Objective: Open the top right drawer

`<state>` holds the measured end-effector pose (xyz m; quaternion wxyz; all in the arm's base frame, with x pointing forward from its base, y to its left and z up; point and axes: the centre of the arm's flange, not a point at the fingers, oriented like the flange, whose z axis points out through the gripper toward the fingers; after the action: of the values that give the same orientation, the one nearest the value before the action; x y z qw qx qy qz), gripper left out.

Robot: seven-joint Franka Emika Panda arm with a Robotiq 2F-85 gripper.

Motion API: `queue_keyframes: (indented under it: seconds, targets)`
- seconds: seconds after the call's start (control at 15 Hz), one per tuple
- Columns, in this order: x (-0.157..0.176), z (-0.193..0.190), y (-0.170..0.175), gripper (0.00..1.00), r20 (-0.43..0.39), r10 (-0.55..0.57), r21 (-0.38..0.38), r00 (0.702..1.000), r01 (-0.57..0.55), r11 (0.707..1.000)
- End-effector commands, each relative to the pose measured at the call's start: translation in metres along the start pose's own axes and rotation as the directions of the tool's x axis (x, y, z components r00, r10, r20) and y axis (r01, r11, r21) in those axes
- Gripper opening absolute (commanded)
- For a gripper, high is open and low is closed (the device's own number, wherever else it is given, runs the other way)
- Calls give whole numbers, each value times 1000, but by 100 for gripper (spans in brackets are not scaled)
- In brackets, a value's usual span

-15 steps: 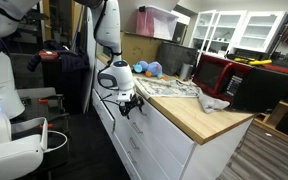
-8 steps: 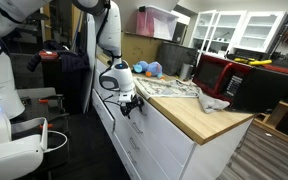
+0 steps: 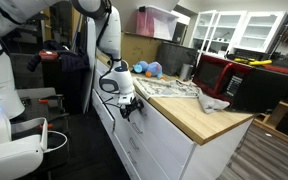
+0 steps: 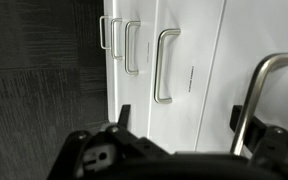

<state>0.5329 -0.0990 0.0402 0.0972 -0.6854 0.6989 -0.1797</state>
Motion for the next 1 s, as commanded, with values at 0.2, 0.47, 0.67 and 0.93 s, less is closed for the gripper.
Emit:
queue_keyframes:
  seconds: [0.2, 0.47, 0.67, 0.93]
  targets:
    - [22, -22, 85, 100, -11, -16, -143, 1000, 14, 990]
    - [19, -48, 108, 100, -1, -20, -171, 1000, 19, 985]
    - [18, -70, 124, 100, 23, -28, -166, 999, 32, 986]
    - [27, -98, 124, 100, 104, -11, -110, 994, 23, 994]
